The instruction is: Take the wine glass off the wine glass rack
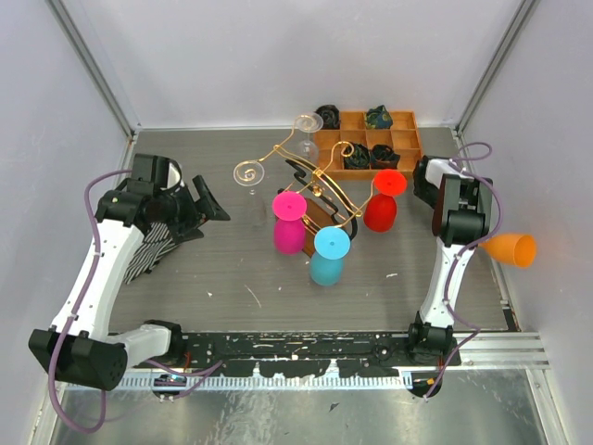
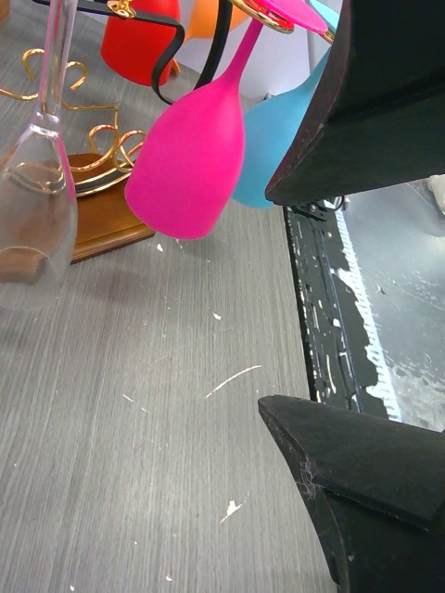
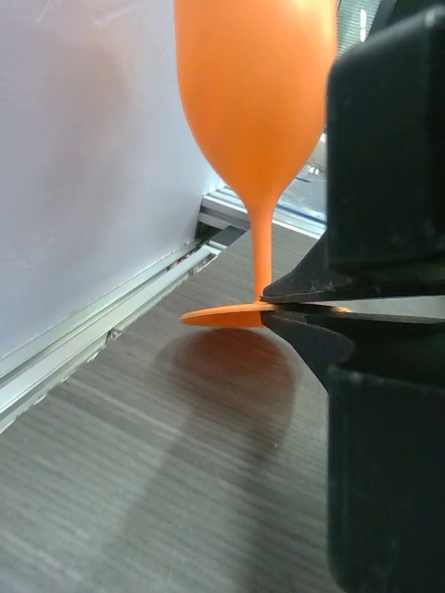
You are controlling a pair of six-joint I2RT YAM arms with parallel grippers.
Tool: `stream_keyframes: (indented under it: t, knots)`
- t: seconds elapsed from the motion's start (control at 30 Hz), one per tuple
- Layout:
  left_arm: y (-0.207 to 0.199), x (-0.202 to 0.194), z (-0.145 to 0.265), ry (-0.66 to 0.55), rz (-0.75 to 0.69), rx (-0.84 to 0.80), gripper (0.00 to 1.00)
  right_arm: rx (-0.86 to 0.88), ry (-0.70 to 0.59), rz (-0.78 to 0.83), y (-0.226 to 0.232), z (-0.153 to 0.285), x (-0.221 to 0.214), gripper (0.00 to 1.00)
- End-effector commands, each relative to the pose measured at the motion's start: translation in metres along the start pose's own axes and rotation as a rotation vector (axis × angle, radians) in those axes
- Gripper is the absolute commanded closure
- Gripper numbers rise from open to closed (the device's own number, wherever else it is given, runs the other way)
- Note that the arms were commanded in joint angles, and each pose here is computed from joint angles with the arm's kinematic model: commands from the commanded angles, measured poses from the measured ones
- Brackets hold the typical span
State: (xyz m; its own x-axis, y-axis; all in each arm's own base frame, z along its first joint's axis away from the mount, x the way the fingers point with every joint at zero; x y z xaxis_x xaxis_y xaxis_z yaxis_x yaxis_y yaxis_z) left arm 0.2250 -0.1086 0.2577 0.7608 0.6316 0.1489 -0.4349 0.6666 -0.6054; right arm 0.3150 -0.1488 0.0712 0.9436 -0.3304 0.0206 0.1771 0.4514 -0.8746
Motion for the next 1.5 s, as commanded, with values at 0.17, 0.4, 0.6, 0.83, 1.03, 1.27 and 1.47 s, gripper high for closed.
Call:
stream_keyframes:
  t: [0.17,0.4,0.6,0.83,1.03,1.27,1.47]
  knots:
    - [-0.001,0.002,0.006,-0.007,-0.012,0.001,0.09,0.061,-0.015,-0.073,0.027,-0.007,0.015,0.73]
    - [-0.001,0.005,0.004,-0.006,-0.009,0.006,0.09,0.081,-0.004,-0.081,0.039,-0.011,0.015,0.47]
    - [0.000,0.005,0.000,0.002,-0.006,0.011,0.09,0.203,-0.037,-0.101,0.049,0.004,0.026,0.37]
    - [0.001,0.005,0.000,0.001,-0.008,0.018,0.09,0.390,-0.127,-0.131,0.059,0.042,0.051,0.33]
    - [0.001,0.012,0.008,-0.025,-0.032,0.040,0.09,0.549,-0.242,-0.173,0.052,0.077,0.082,0.31]
    - [-0.005,0.019,0.014,-0.033,-0.037,0.037,0.09,0.746,-0.464,-0.250,0.008,0.133,0.120,0.28]
    - [-0.007,0.024,0.020,-0.050,-0.052,0.049,0.08,0.925,-0.710,-0.371,-0.068,0.194,0.136,0.27]
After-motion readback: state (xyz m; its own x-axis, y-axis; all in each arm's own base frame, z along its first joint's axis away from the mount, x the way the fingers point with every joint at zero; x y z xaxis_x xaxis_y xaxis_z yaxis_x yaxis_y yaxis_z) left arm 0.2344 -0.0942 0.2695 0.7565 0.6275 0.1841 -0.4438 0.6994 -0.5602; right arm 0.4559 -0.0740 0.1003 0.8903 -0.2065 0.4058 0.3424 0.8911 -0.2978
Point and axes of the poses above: each gripper's point midway between its finger pads, its own z axis back along the fingers, its own y axis along the line the jaws close on, x = y × z, the point moved 4 cm from there along z, back along the fingers, and after that the axes turned 15 degrees about z, right-handed, at the moved point
